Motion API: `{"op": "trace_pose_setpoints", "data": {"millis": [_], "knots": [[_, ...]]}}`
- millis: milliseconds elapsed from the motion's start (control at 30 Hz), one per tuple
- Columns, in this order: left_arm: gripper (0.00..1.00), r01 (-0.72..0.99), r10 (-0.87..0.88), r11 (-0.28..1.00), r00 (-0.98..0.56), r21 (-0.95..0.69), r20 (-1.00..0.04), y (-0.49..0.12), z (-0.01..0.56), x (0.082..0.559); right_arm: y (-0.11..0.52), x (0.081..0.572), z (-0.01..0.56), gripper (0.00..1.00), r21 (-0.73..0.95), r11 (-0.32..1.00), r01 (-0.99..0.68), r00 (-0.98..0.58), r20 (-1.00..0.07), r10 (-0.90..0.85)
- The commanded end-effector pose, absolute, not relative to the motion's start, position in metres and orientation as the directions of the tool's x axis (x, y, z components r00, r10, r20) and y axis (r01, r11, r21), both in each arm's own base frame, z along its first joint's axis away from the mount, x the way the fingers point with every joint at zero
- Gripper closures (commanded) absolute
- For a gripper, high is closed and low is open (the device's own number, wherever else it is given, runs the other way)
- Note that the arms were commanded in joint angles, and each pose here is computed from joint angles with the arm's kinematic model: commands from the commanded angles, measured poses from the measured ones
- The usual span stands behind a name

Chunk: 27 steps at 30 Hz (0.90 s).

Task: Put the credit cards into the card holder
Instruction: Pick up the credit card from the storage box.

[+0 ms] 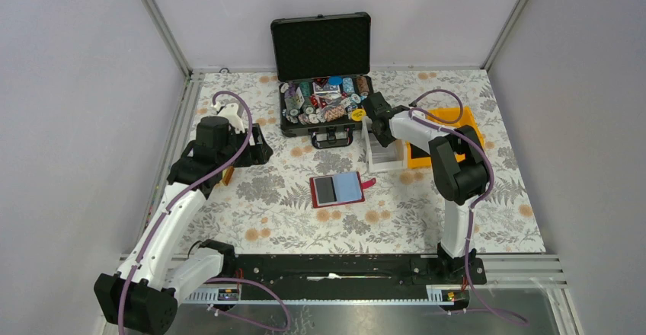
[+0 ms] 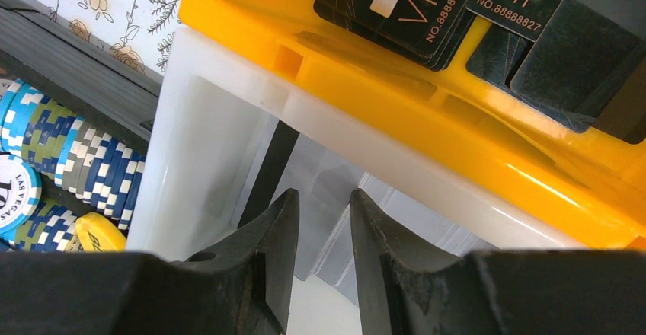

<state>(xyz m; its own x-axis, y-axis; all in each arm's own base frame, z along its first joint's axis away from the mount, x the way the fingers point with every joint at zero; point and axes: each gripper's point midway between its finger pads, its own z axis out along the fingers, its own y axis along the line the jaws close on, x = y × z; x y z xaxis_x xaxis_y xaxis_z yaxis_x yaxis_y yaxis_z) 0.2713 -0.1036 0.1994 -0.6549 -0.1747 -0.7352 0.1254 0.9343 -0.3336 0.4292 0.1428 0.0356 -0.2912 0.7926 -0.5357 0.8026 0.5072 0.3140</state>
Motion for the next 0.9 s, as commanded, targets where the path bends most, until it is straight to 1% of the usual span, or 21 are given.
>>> {"op": "trace_pose_setpoints", "data": {"millis": [0,167,467,567,867], "knots": [[0.27,0.139,-0.170,0.938,-0.611,-0.316,-0.773,-0.1014,0.2109,0.2749,0.1358,0.4422,0.0683,0.63,0.376,0.490,0.787,-0.218,-0.572,0.790],[0.27,0.139,-0.170,0.939,-0.611,-0.316,-0.773,-0.1012,0.2111,0.2747,0.1379,0.4432,0.0728,0.67,0.418,0.488,0.766,-0.201,-0.566,0.799],[0.27,0.140,-0.169,0.938,-0.612,-0.317,-0.772,-0.1017,0.2107,0.2749,0.1399,0.4422,0.0741,0.70,0.416,0.498,0.761,-0.201,-0.578,0.791],[0.27,0.139,-0.169,0.938,-0.613,-0.316,-0.772,-0.1017,0.2106,0.2750,0.1414,0.4408,0.0724,0.72,0.412,0.501,0.761,-0.202,-0.583,0.787],[0.27,0.139,-0.169,0.938,-0.614,-0.316,-0.771,-0.1015,0.2109,0.2748,0.1428,0.4376,0.0719,0.75,0.419,0.501,0.757,-0.175,-0.609,0.774]]}}
